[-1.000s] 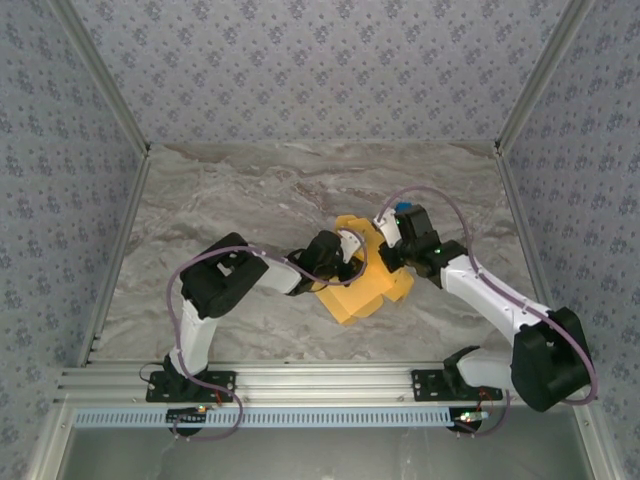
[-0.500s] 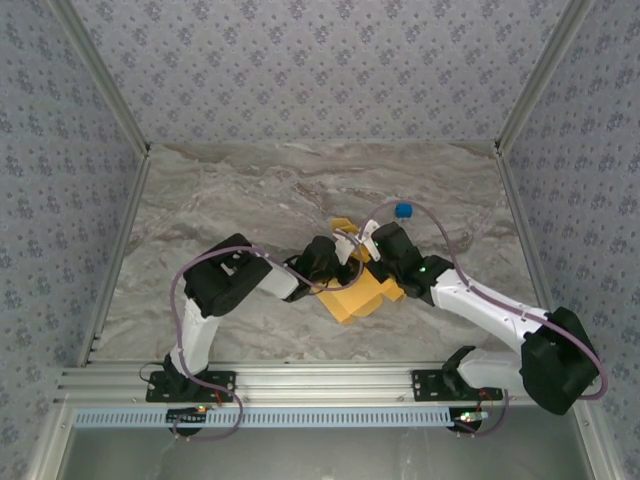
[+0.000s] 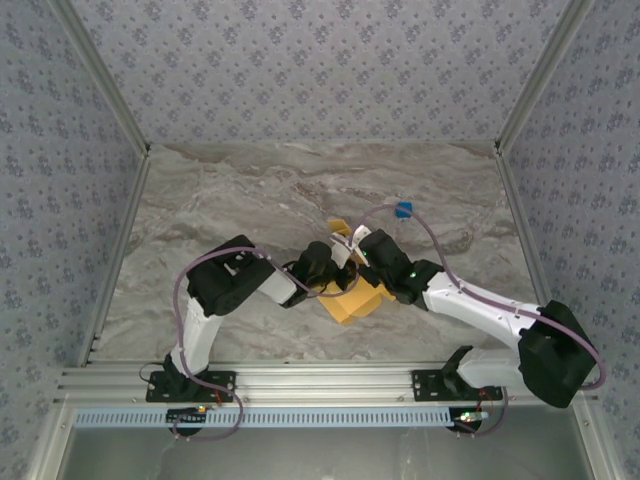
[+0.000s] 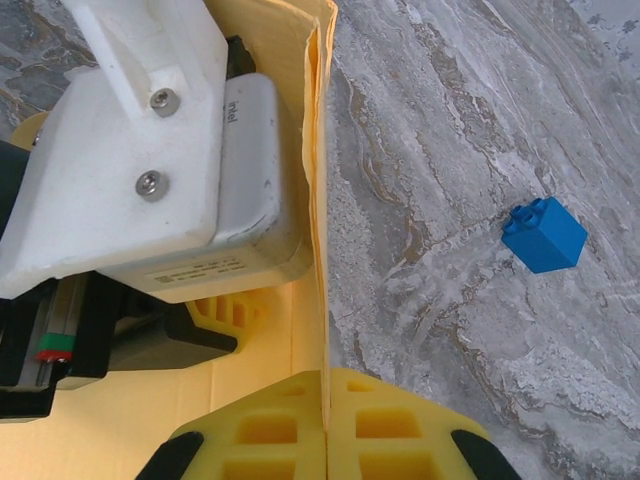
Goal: Fold the paper box
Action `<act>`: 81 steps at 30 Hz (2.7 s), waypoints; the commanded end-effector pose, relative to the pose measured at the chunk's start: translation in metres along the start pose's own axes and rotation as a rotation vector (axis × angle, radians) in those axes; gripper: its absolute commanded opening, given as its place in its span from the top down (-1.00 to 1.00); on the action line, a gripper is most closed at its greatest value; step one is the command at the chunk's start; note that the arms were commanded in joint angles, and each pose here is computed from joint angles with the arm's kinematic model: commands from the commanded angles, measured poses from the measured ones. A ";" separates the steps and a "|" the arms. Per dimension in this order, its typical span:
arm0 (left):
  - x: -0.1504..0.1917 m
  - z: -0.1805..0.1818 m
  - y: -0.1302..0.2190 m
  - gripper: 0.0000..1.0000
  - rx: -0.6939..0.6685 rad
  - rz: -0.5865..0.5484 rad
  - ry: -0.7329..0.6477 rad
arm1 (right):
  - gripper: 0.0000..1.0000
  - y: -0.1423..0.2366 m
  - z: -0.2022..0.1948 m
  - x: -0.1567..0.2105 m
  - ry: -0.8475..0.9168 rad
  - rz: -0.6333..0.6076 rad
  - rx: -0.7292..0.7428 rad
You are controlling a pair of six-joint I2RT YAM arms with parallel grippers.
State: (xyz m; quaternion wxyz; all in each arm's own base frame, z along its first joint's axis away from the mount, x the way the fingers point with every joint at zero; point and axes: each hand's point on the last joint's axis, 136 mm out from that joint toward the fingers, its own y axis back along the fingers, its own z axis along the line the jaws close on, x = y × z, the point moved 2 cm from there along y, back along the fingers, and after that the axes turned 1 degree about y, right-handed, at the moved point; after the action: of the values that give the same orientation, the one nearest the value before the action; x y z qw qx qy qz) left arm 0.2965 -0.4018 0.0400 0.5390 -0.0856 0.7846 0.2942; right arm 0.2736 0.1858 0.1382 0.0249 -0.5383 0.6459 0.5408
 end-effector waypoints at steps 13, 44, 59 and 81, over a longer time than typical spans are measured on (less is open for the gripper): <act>0.015 0.002 0.028 0.38 -0.056 0.082 0.033 | 1.00 0.000 -0.026 -0.007 0.023 -0.002 0.056; -0.076 0.084 0.192 0.06 -0.364 -0.001 0.374 | 0.99 -0.031 -0.027 -0.045 0.631 -0.202 0.153; -0.077 0.080 0.192 0.04 -0.344 0.015 0.412 | 0.94 -0.043 -0.026 -0.031 0.753 -0.183 0.255; -0.103 0.021 0.195 -0.01 -0.061 -0.047 0.147 | 0.94 0.029 -0.031 -0.051 0.247 -0.188 -0.209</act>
State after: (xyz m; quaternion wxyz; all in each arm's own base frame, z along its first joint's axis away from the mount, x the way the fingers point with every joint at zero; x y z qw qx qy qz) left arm 0.2810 -0.2353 0.1737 0.4144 -0.1691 0.8237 0.3482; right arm 0.3138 0.1957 0.2114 -0.0316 -0.7182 0.5492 0.4262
